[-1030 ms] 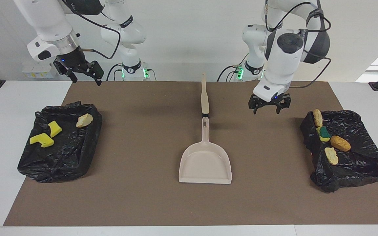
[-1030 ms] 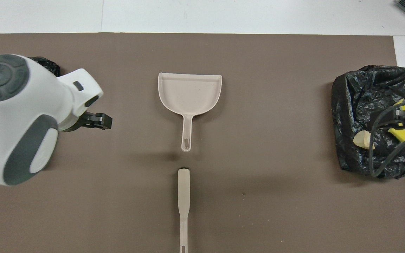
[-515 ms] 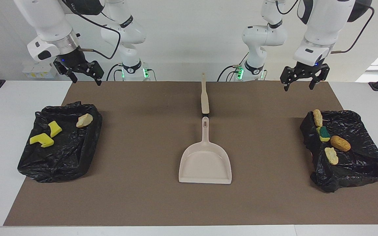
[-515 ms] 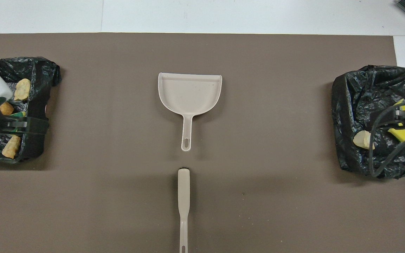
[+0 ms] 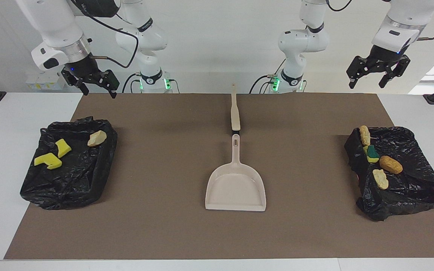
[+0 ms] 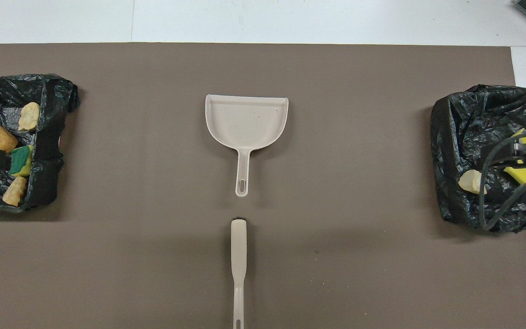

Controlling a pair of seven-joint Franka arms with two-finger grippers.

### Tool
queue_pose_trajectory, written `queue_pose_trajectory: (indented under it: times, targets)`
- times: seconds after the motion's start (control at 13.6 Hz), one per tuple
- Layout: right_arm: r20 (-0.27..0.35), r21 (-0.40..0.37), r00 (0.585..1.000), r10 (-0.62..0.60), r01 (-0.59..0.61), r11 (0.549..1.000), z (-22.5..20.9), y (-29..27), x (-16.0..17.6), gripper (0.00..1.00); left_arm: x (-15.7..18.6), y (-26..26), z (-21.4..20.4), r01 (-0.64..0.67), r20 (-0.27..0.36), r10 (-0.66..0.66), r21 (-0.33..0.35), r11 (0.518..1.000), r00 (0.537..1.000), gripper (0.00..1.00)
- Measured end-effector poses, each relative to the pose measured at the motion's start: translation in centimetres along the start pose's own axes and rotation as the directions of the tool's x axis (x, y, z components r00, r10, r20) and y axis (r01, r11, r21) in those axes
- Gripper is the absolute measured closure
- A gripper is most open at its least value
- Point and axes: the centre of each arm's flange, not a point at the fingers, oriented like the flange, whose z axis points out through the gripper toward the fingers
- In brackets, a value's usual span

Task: Sweep and dump trash in bin

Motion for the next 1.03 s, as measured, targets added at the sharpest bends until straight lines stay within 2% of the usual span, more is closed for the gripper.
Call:
queue_pose_trajectory:
  times: [0.22,1.03]
  targets:
    - [0.0,0.0,1.0,0.0,0.0,1.0,0.0,0.0,0.0,0.0,0.2,0.4,0.2,-0.016,0.009,0.016,-0.025,1.0,1.0,0.0]
    - [0.0,0.0,1.0,0.0,0.0,1.0,0.0,0.0,0.0,0.0,0.5,0.0,1.2,-0.036,0.027,0.037,-0.03,0.999,0.999,0.0]
